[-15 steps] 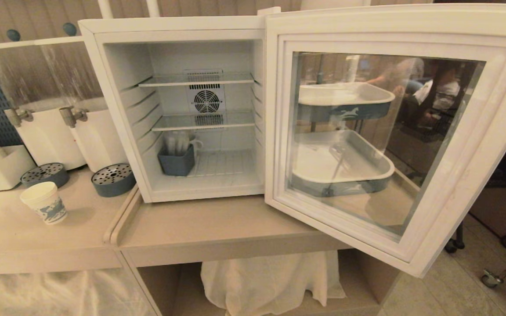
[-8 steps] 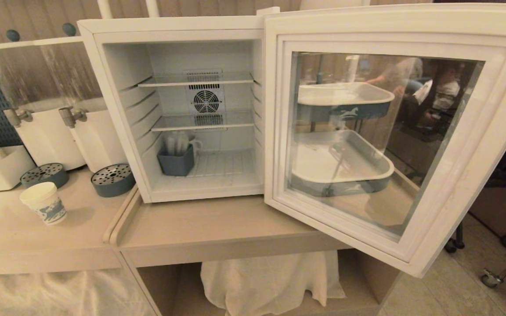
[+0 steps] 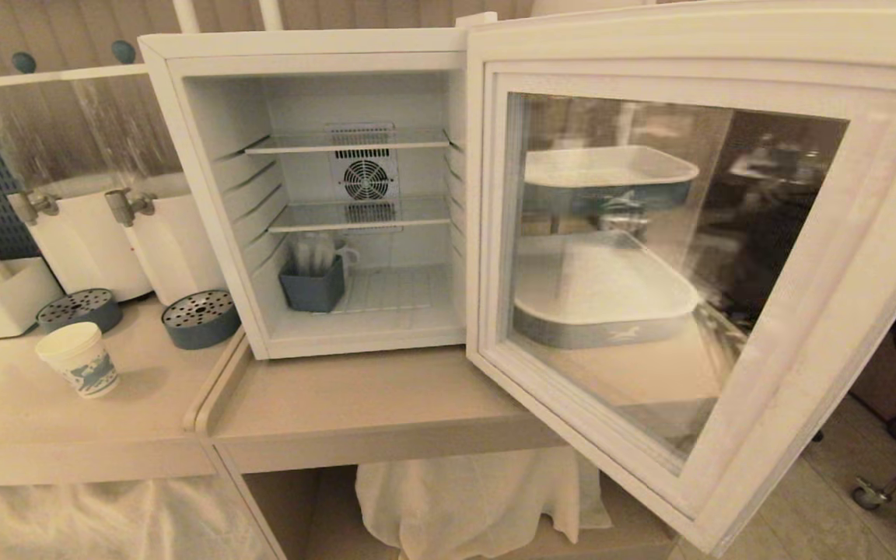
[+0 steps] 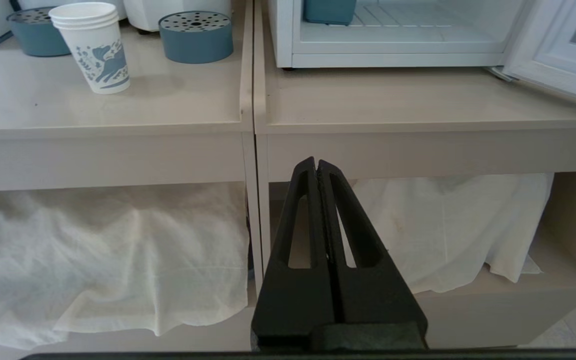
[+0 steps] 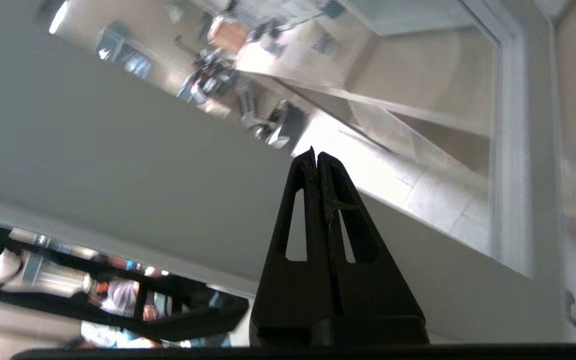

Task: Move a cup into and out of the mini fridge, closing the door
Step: Close the freezer door

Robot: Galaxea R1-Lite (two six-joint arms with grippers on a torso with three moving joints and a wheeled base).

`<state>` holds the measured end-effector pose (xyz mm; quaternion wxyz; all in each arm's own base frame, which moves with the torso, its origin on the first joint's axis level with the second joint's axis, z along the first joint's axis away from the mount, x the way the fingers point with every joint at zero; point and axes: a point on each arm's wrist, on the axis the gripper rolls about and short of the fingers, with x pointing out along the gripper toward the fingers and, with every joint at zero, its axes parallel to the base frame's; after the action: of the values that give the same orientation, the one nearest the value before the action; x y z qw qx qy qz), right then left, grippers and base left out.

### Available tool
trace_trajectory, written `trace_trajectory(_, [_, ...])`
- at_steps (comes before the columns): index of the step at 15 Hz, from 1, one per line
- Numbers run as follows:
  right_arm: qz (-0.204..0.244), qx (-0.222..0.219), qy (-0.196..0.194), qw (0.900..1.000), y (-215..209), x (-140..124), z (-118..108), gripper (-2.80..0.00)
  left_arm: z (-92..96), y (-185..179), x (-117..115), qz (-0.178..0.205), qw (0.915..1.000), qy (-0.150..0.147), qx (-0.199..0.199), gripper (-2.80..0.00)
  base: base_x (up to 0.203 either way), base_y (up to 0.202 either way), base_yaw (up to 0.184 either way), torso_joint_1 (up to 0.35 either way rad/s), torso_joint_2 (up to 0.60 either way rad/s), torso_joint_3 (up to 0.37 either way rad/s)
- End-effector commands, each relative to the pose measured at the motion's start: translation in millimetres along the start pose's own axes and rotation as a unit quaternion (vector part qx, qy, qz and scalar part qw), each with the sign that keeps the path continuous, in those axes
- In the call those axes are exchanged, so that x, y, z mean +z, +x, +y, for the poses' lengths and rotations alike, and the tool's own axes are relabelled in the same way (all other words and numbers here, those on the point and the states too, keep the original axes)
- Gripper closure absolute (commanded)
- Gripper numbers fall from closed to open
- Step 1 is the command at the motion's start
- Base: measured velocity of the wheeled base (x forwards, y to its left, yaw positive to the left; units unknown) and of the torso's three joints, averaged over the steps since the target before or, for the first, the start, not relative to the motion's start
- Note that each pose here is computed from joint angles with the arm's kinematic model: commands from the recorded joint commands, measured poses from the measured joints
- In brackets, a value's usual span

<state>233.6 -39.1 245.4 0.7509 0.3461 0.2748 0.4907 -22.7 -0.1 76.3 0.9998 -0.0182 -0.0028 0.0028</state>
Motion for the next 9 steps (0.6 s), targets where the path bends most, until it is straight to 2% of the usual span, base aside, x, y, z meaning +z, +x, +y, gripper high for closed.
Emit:
trace_trajectory(1, [0.017, -0.009, -0.025, 0.999, 17, -21, 44, 0.0, 0.0, 0, 0, 0.001, 1.0, 0.0, 0.0, 0.0, 0.0, 0.0, 0.0, 0.0, 0.0, 0.0])
trace_trajectory(5, [0.043, -0.029, -0.004, 0.999, 64, -51, 100, 0.0, 0.0, 0, 0, 0.001, 1.0, -0.003, 0.001, 0.0, 0.0, 0.0, 0.0, 0.0, 0.0, 0.0])
trace_trajectory(6, [0.038, -0.031, -0.006, 0.999, 76, -57, 115, 0.0, 0.0, 0, 0, 0.001, 1.0, -0.003, 0.001, 0.0, 0.0, 0.0, 0.0, 0.0, 0.0, 0.0])
trace_trajectory(8, [-0.02, -0.058, -0.005, 0.998, 88, -60, 137, 0.0, 0.0, 0, 0, 0.001, 1.0, -0.003, 0.001, 0.0, 0.0, 0.0, 0.0, 0.0, 0.0, 0.0])
trace_trajectory(9, [-0.025, -0.063, -0.001, 0.998, 94, -58, 135, 0.0, 0.0, 0, 0, 0.001, 1.0, -0.003, 0.001, 0.0, 0.0, 0.0, 0.0, 0.0, 0.0, 0.0])
